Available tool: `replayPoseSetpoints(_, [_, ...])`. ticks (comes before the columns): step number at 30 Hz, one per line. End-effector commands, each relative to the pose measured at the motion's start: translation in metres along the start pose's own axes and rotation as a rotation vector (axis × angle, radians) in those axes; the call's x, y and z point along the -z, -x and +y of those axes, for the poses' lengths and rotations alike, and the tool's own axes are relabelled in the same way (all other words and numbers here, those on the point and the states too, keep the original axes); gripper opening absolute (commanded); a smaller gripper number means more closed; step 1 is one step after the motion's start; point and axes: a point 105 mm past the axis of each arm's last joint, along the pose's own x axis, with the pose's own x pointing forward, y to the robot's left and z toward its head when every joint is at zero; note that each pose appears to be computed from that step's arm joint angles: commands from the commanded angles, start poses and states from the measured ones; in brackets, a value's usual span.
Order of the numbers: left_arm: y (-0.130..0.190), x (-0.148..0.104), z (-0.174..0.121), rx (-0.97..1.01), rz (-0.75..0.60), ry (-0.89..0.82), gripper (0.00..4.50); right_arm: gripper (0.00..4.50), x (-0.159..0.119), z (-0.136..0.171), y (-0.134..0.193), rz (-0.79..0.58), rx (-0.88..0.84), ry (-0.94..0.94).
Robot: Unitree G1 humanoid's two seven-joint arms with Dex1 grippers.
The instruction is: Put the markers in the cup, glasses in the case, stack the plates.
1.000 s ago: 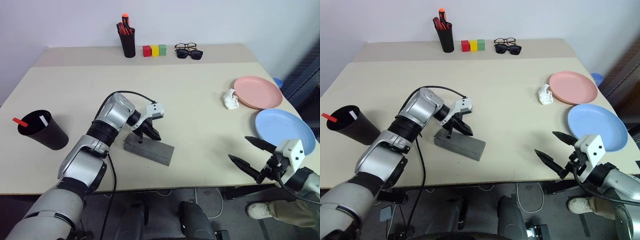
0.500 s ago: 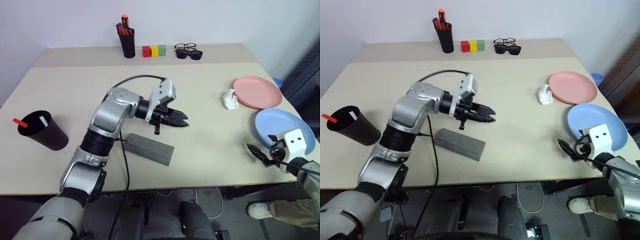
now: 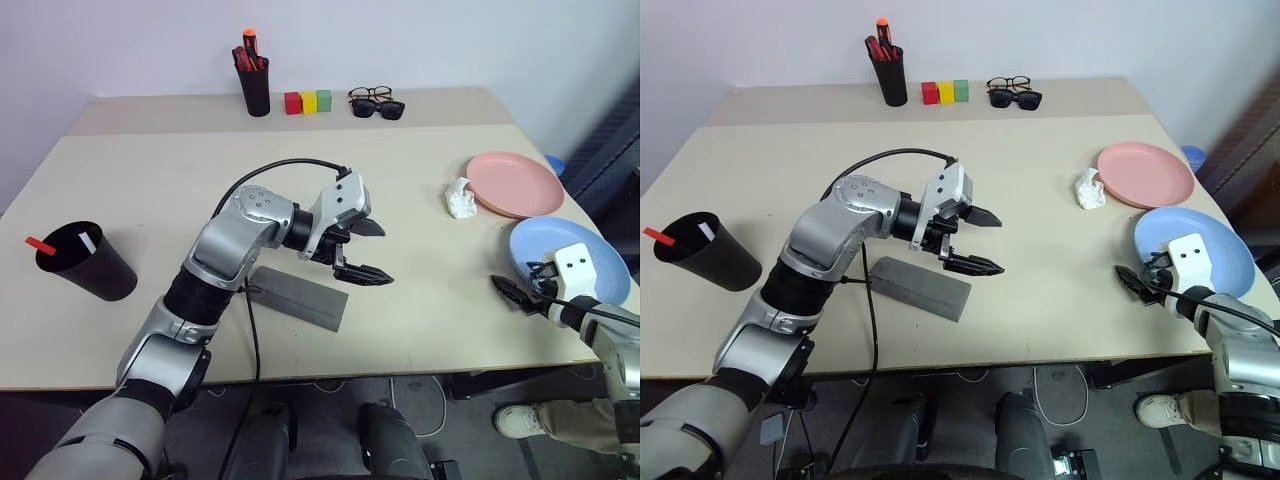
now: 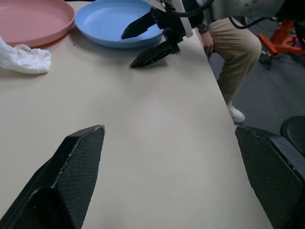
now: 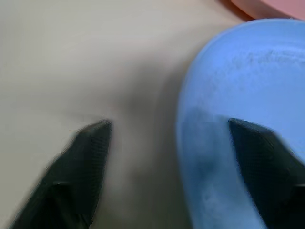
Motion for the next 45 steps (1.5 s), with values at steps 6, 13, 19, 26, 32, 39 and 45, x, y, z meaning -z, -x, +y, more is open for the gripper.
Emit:
replayPoseSetpoints(6, [0.002, -0.008, 0.002, -0.041, -0.014, -0.014, 4.5, 0.06, 0.004, -0.011, 0.001, 0.044, 0.03, -0.013])
replayPoseSetpoints(13, [0.001, -0.009, 0.003, -0.057, -0.026, 0.003, 4.5, 0.06, -0.011, -0.016, 0.006, 0.011, 0.083, 0.06])
replayPoseSetpoints(19, [0.006, -0.009, 0.009, -0.096, -0.038, 0.041, 4.5, 0.06, -0.069, -0.021, 0.004, -0.166, 0.091, 0.181])
replayPoseSetpoints(26, [0.022, -0.006, 0.022, -0.175, -0.025, 0.054, 4.5, 0.06, -0.122, -0.038, -0.021, -0.231, 0.057, 0.289])
replayPoseSetpoints(32, [0.034, -0.003, 0.027, -0.244, -0.023, 0.075, 4.5, 0.06, -0.136, -0.04, -0.056, -0.193, 0.043, 0.327])
replayPoseSetpoints(39, [0.053, 0.007, 0.021, -0.331, -0.003, 0.125, 4.5, 0.06, -0.14, -0.029, -0.082, -0.152, 0.08, 0.331])
replayPoseSetpoints(45, [0.064, 0.016, 0.014, -0.39, 0.012, 0.172, 4.5, 2.02, -0.148, -0.021, -0.094, -0.167, 0.139, 0.331])
